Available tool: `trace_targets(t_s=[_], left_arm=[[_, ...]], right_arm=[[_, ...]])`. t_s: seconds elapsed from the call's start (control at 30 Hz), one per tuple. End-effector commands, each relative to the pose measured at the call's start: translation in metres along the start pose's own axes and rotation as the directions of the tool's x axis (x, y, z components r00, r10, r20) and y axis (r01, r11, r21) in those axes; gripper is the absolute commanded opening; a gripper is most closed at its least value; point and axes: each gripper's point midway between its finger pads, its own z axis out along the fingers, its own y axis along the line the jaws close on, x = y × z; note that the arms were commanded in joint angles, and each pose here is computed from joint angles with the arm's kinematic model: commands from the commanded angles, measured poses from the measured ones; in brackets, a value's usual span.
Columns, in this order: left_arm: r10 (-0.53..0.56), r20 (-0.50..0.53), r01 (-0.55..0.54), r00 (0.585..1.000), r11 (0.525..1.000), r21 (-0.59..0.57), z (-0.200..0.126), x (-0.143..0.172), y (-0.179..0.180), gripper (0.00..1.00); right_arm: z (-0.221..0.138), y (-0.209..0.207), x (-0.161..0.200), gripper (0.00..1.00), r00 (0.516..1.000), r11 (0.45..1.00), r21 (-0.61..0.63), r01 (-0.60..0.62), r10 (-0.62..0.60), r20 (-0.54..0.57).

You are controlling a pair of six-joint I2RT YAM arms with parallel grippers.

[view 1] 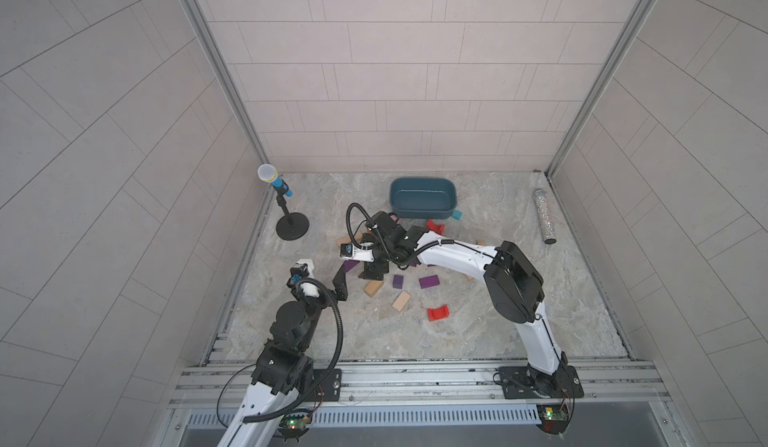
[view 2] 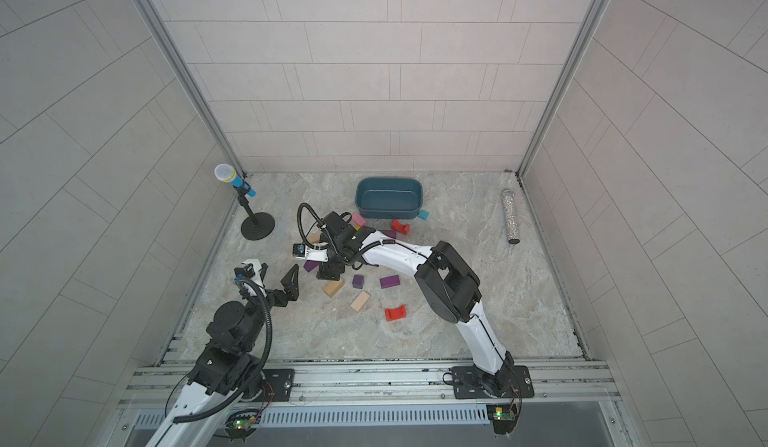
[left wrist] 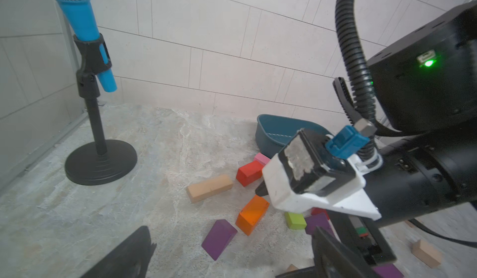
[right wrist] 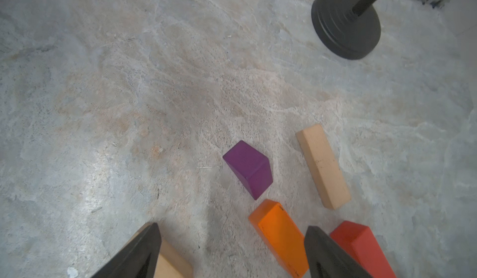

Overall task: Pick purple bricks into the storage bin
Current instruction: Pick up the building block from the center of the board.

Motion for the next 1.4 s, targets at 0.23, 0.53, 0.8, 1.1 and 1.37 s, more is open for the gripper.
trace_targets(t_s=[0.23,0.53,0.8,1.1,1.37], left_arm=[[-0.040,-0.031,0.044,0.999,0.985,0.169,-0.006,0.011,-0.027,0.99],[-0.048,-0.015,0.050,0.999,0.984,0.171,-0.005,0.011,-0.027,1.00],[-0.057,-0.020,0.059,0.998,0.986,0.155,-0.005,0.012,-0.024,1.00],[-0.057,-0.019,0.059,0.998,0.987,0.149,-0.005,0.011,-0.023,1.00],[-0.058,-0.016,0.059,0.998,0.987,0.146,-0.005,0.011,-0.023,1.00]], right_arm=[[0.030,-0.009,-0.013,0.90,0.972,0.978,0.019,0.206,-0.207,0.112],[0.058,-0.006,-0.010,0.86,0.971,0.976,-0.008,0.216,-0.214,0.103],[0.075,-0.013,-0.006,0.78,0.977,0.979,0.022,0.201,-0.202,0.062],[0.085,-0.010,-0.001,0.76,0.978,0.979,-0.010,0.206,-0.205,0.041],[0.090,-0.006,0.010,0.64,0.977,0.976,-0.044,0.214,-0.214,-0.003]])
